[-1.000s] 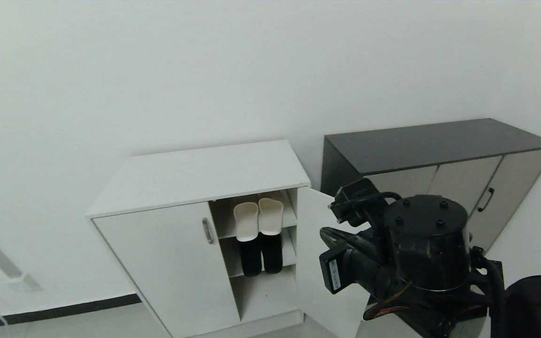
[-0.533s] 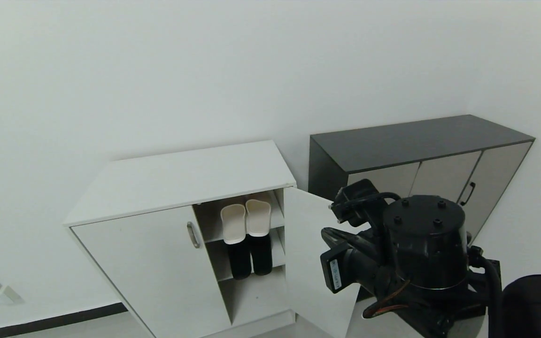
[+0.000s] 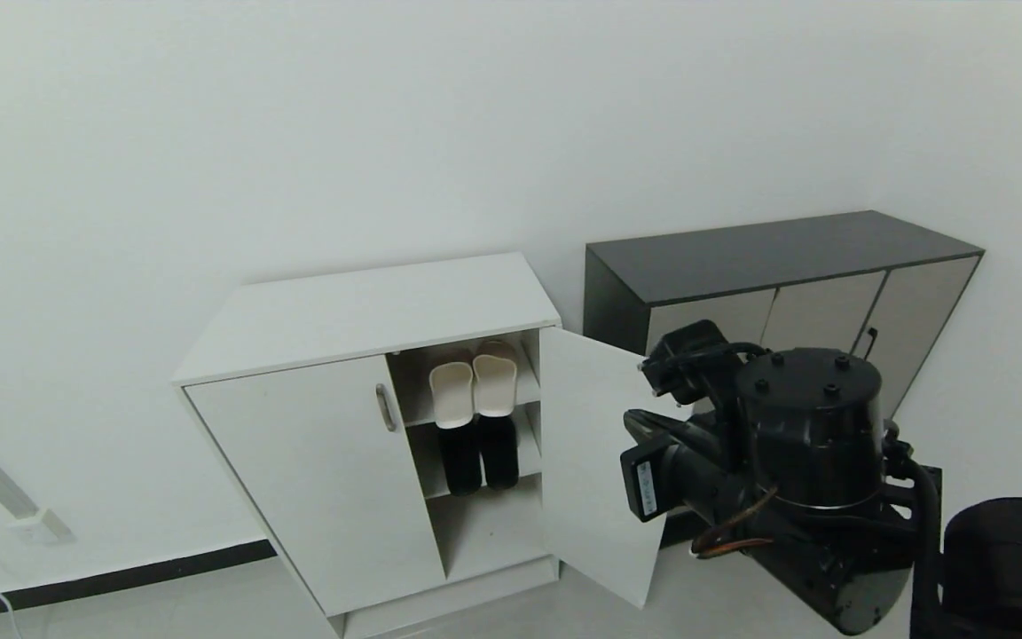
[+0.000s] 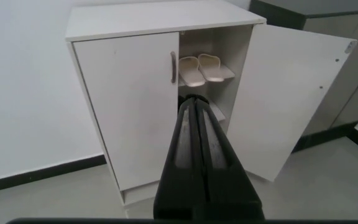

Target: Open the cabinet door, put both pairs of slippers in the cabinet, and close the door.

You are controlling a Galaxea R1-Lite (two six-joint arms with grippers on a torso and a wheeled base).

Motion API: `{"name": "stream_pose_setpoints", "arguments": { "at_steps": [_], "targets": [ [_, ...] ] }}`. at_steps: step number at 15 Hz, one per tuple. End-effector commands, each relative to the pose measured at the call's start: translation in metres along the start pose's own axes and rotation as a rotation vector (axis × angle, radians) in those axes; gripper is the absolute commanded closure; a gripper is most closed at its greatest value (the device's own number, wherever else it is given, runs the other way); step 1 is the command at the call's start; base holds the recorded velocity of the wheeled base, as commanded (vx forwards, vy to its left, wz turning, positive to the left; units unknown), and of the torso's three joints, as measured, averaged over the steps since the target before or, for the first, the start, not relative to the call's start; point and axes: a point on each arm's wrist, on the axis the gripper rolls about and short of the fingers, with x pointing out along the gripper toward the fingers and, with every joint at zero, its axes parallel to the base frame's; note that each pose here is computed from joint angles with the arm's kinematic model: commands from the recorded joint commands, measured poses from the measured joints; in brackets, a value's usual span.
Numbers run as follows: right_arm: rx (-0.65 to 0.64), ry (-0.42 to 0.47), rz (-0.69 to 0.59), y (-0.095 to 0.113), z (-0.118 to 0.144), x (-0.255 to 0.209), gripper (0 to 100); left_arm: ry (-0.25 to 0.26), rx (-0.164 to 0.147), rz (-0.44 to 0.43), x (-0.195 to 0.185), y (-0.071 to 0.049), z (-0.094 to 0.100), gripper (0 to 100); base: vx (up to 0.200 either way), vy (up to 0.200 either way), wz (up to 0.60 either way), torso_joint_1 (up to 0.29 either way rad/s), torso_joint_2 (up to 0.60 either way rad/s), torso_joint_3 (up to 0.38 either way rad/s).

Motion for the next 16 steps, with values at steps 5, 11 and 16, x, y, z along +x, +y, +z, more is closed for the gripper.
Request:
{"name": "stream_pose_setpoints", "arguments": {
  "at_steps": [5, 11, 16],
  "targets": [
    [0.051, -0.007, -0.152, -0.067, 0.031, 0.063, 100, 0.0, 0.002, 0.0, 0.0, 0.0, 0.0, 100, 0.0, 0.0, 0.0, 0.0, 0.0, 0.0],
    [0.121, 0.033, -0.218, -0.108, 0.041, 0.116, 100, 0.0, 0.0, 0.002, 0.0, 0.0, 0.0, 100, 0.0, 0.0, 0.0, 0.0, 0.0, 0.0],
    [0.16, 0.102, -0.261, -0.142, 0.01, 0.164, 100, 0.0, 0.0, 0.002, 0.0, 0.0, 0.0, 100, 0.0, 0.0, 0.0, 0.0, 0.0, 0.0]
  ]
}}
